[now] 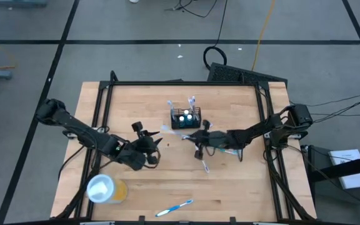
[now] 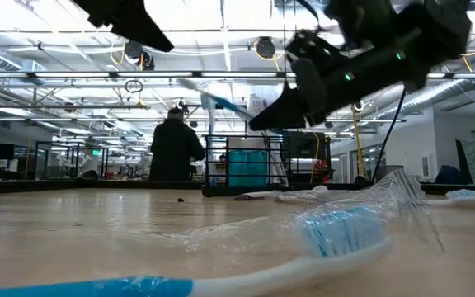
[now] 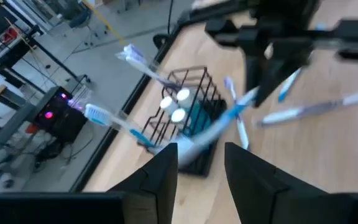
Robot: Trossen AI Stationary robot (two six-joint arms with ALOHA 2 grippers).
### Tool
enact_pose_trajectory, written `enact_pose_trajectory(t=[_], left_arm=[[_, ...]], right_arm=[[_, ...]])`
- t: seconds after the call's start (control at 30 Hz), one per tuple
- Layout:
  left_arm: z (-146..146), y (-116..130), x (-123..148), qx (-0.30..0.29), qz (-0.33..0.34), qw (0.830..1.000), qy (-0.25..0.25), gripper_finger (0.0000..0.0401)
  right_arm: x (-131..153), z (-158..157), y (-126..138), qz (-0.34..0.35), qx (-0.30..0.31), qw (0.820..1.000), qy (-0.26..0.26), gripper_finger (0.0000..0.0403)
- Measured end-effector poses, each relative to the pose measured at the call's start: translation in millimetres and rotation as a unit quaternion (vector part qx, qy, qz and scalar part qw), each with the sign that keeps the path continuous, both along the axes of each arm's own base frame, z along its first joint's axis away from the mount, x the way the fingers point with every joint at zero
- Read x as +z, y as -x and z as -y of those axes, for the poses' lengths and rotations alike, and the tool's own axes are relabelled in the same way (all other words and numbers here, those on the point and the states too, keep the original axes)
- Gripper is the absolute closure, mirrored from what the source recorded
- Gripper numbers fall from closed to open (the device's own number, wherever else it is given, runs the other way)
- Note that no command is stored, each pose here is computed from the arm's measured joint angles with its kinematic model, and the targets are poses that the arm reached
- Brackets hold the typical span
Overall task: Pick & Place toothbrushing station
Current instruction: Put the blue toothbrush into the black organizer
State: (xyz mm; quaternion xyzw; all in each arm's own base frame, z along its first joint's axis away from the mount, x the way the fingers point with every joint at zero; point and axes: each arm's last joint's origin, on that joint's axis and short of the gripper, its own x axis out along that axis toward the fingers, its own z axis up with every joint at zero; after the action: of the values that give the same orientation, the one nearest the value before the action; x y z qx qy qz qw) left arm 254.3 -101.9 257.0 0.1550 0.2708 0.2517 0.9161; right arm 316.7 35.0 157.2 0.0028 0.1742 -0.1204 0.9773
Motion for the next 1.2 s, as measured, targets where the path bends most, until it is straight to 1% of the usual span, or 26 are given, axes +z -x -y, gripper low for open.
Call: enact_pose_trajectory(t=[0.1,0.2,0.27,0.33,0.47,0.6,0.7,0.77,0.87,1.03,1.13,1.2], left_arm=[[-3.8,7.8,-9.7,-0.011,0.035,0.999,0.009,0.0265],[-7.7,14.3,-12.9,-0.033,0.095,0.995,0.012,0.0265],[-13.2,16.5,-15.5,-0.064,0.142,0.988,0.018,0.0265],[-22.8,18.1,-21.3,-0.099,0.191,0.976,0.023,0.0265],[-49.6,23.0,-32.1,-0.143,0.282,0.948,0.037,0.0265],[-73.7,23.4,-36.2,-0.189,0.330,0.923,0.049,0.0265],[-85.6,19.7,-29.3,-0.232,0.357,0.903,0.051,0.0265],[-91.6,14.6,-28.3,-0.254,0.360,0.896,0.052,0.0265],[-98.3,8.8,-28.8,-0.273,0.374,0.885,0.048,0.0265],[-107.4,-1.5,-36.1,-0.284,0.393,0.873,0.047,0.0265],[-109.4,-6.8,-37.0,-0.291,0.414,0.861,0.044,0.0265],[-110.4,-11.6,-38.2,-0.292,0.418,0.859,0.041,0.0265]], right_arm=[[-6.3,9.7,16.8,0.080,-0.011,0.997,-0.017,0.0386],[-6.4,13.9,31.7,0.144,-0.001,0.989,-0.014,0.0386],[-3.4,15.0,36.8,0.175,0.005,0.984,-0.004,0.0386],[2.0,14.3,36.9,0.200,0.021,0.980,0.003,0.0386],[8.7,12.6,30.7,0.210,0.045,0.976,0.021,0.0386],[16.5,14.6,21.3,0.221,0.066,0.972,0.037,0.0386],[21.6,20.8,16.1,0.231,0.074,0.969,0.042,0.0386],[22.3,24.2,11.9,0.234,0.071,0.968,0.046,0.0386],[22.9,28.9,6.3,0.240,0.076,0.967,0.047,0.0386],[16.0,30.3,-5.2,0.248,0.085,0.964,0.047,0.0386],[13.8,31.6,-11.2,0.252,0.086,0.963,0.046,0.0386],[11.1,31.8,-13.1,0.251,0.085,0.963,0.047,0.0386]])
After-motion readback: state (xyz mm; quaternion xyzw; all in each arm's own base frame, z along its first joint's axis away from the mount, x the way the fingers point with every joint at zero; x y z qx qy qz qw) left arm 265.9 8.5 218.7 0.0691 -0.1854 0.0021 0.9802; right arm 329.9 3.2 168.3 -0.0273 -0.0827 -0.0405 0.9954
